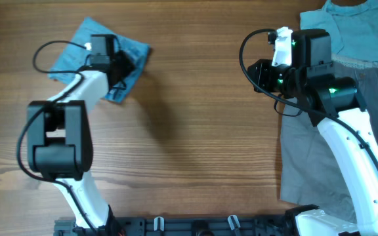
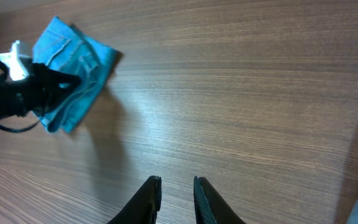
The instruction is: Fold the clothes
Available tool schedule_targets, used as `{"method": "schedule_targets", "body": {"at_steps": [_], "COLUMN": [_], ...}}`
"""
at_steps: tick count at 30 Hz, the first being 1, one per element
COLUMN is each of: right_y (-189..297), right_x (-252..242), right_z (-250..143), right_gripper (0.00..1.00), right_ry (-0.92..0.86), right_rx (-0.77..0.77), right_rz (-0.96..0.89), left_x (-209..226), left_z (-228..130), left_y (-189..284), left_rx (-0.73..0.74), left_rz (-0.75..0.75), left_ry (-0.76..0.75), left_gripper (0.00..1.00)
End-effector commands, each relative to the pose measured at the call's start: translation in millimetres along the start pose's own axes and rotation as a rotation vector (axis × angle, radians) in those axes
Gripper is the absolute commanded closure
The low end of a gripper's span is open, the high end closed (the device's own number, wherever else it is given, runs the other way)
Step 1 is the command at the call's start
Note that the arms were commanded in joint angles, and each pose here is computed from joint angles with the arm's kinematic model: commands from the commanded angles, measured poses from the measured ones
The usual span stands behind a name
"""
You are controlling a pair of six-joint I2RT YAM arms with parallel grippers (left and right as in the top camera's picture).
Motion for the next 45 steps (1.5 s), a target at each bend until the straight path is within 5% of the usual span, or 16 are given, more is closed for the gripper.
{"method": "schedule_targets", "body": {"at_steps": [1,7,13,16,19,23,29,33,45], "right_y": [2.4,2.4,2.5,2.5,2.5,2.6,2.7,2.8,2.8], "right_x": [0.8,0.4,-1.6,-1.9,-2.5,-3.3,-3.9,-4.5,-4.5], "right_z": [0.7,-0.2,-3.3,-3.3,-4.3,-6.3,-8.1,-9.4,-9.6], "right_gripper": [0.77,0.77,0.77,0.76,0.77,0.76,0.76,0.76,0.77], "right_ry": [-0.003,-0.005,-0.01,-0.01,-0.012,-0.013,-0.016,-0.02,-0.022], "right_rx": [-0.014,-0.008,0.01,0.009,0.015,0.028,0.039,0.047,0.048], "right_rz": [-0.01,-0.012,-0.03,-0.033,-0.037,-0.043,-0.047,-0.051,-0.051], "left_x": [82.9,115.3,95.6,91.2,112.3,151.6,171.5,154.8,80.5], "left_z": [38.5,91.4,122.1,111.2,91.4,66.7,33.4,2.7,-10.9], "left_y": [4.0,32.2,101.2,140.3,149.5,124.5,45.9,-5.4,-31.9], "left_rx": [-0.125,-0.221,-0.319,-0.265,-0.168,-0.054,0.136,0.272,0.243], "left_rz": [0.186,0.013,0.014,0.08,0.315,0.523,0.405,0.192,0.068], "left_ry": [0.158,0.197,0.0,-0.047,0.001,0.11,0.148,0.156,-0.032], "left_gripper": [0.87,0.63,0.46,0.5,0.69,0.7,0.77,0.76,0.64]}}
Point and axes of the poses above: each gripper's point midway between its finger pads, its own y axis back along the fingers, its own x axis along the line the jaws close on, z = x × y, the point moved 9 cm from there along y, back along the fingers, and after that the axes turned 7 degrees about -y, right-handed, at the moved point
